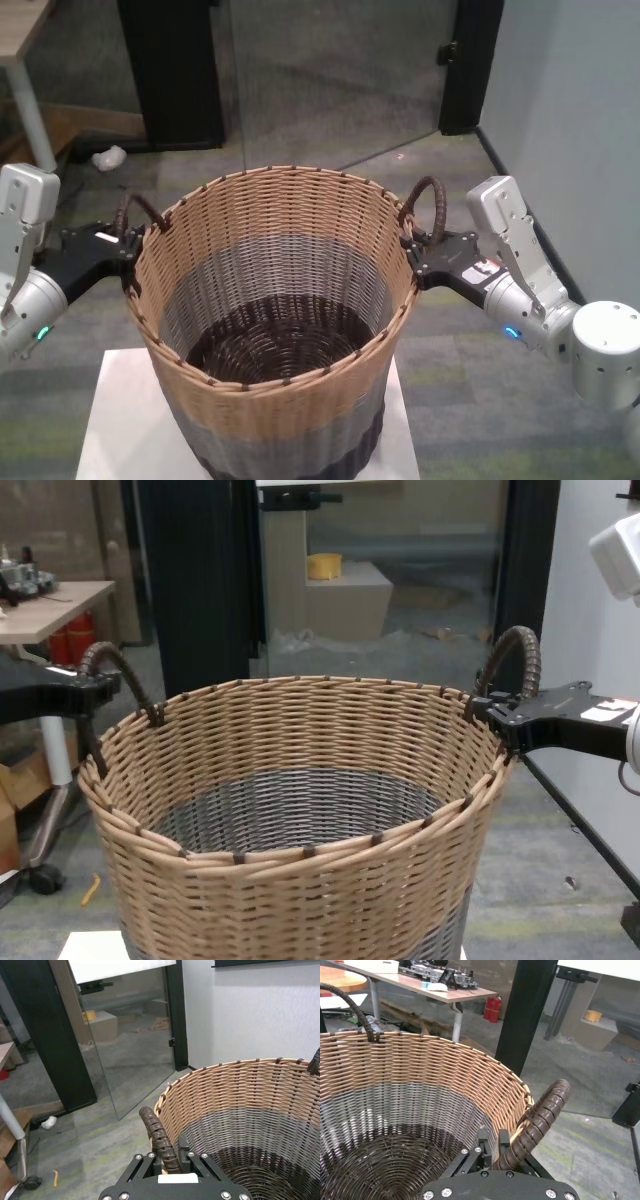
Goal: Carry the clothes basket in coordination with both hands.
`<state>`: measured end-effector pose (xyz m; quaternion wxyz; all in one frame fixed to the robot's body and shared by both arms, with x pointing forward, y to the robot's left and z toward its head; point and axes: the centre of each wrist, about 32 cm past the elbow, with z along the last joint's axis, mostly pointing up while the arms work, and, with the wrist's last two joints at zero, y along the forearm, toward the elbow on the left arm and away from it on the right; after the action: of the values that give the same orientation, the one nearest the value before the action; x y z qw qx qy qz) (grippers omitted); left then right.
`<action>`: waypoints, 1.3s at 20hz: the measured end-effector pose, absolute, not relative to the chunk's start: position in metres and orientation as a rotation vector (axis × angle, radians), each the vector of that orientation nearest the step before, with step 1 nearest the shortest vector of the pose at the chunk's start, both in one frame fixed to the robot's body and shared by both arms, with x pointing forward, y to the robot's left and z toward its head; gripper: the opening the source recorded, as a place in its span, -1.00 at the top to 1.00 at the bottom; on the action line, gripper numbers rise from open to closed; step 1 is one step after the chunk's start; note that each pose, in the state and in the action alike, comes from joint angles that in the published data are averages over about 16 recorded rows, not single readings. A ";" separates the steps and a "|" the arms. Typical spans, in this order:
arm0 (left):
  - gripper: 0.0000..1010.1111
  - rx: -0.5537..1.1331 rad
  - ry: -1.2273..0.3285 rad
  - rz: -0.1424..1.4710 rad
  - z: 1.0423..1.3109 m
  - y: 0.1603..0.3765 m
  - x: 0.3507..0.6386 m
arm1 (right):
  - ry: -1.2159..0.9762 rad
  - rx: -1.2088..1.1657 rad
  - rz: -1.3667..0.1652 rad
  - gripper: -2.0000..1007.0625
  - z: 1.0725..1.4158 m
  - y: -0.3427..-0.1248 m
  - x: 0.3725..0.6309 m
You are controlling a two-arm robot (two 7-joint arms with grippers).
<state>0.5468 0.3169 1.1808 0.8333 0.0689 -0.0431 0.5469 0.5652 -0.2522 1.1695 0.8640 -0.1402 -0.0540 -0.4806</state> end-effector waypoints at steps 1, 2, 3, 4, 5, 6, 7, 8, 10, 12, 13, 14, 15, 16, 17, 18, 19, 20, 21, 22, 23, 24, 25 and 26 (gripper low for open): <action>0.45 0.146 -0.091 1.159 1.181 0.317 0.547 | -0.113 -0.294 -1.007 0.70 1.169 -0.252 0.565; 0.41 0.146 -0.091 1.159 1.181 0.317 0.547 | -0.113 -0.294 -1.007 0.65 1.169 -0.252 0.565; 0.36 0.146 -0.091 1.159 1.181 0.317 0.547 | -0.113 -0.294 -1.007 0.60 1.169 -0.252 0.565; 0.32 0.146 -0.091 1.159 1.181 0.317 0.547 | -0.113 -0.294 -1.007 0.54 1.169 -0.252 0.565; 0.26 0.146 -0.091 1.159 1.181 0.317 0.547 | -0.113 -0.294 -1.007 0.48 1.169 -0.252 0.565; 0.21 0.146 -0.091 1.159 1.181 0.317 0.547 | -0.113 -0.294 -1.007 0.42 1.169 -0.252 0.565; 0.14 0.146 -0.091 1.159 1.181 0.317 0.547 | -0.113 -0.294 -1.007 0.36 1.169 -0.252 0.565; 0.08 0.146 -0.091 1.159 1.181 0.317 0.547 | -0.113 -0.294 -1.007 0.29 1.169 -0.252 0.565; -0.05 0.146 -0.091 1.159 1.181 0.317 0.547 | -0.113 -0.294 -1.007 0.16 1.169 -0.252 0.565; -0.19 0.147 -0.092 1.159 1.181 0.317 0.547 | -0.113 -0.294 -1.006 0.03 1.169 -0.252 0.565; -0.25 0.148 -0.093 1.161 1.181 0.317 0.547 | -0.114 -0.294 -1.006 -0.04 1.170 -0.252 0.565; -0.32 0.149 -0.092 1.163 1.181 0.317 0.546 | -0.114 -0.294 -1.006 -0.11 1.170 -0.253 0.565; -0.38 0.149 -0.091 1.167 1.182 0.318 0.546 | -0.115 -0.295 -1.007 -0.17 1.170 -0.253 0.565; -0.44 0.150 -0.089 1.172 1.182 0.318 0.546 | -0.116 -0.295 -1.009 -0.24 1.170 -0.254 0.564; -0.51 0.149 -0.087 1.178 1.183 0.318 0.546 | -0.118 -0.295 -1.012 -0.30 1.170 -0.255 0.564; -0.57 0.148 -0.084 1.185 1.183 0.318 0.545 | -0.119 -0.295 -1.016 -0.36 1.170 -0.256 0.563; -0.63 0.146 -0.080 1.193 1.184 0.318 0.545 | -0.120 -0.294 -1.021 -0.43 1.171 -0.257 0.563; -0.67 0.143 -0.077 1.202 1.185 0.317 0.545 | -0.120 -0.293 -1.026 -0.49 1.171 -0.258 0.562; -0.72 0.139 -0.073 1.211 1.186 0.317 0.544 | -0.121 -0.292 -1.032 -0.55 1.172 -0.259 0.561; -0.77 0.135 -0.069 1.221 1.187 0.316 0.544 | -0.121 -0.289 -1.038 -0.61 1.172 -0.260 0.561; -0.80 0.130 -0.066 1.232 1.188 0.315 0.543 | -0.122 -0.287 -1.043 -0.66 1.173 -0.262 0.560; -0.84 0.125 -0.063 1.242 1.190 0.315 0.543 | -0.123 -0.284 -1.048 -0.71 1.174 -0.263 0.559; -0.87 0.119 -0.061 1.252 1.191 0.314 0.542 | -0.124 -0.280 -1.054 -0.76 1.175 -0.264 0.559; -0.90 0.114 -0.058 1.263 1.193 0.312 0.542 | -0.125 -0.277 -1.059 -0.80 1.176 -0.266 0.558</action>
<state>0.5416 0.3125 1.1928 0.8054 0.0530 -0.0271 0.5898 0.5580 -0.2658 1.1761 0.8522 -0.1315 -0.0593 -0.5030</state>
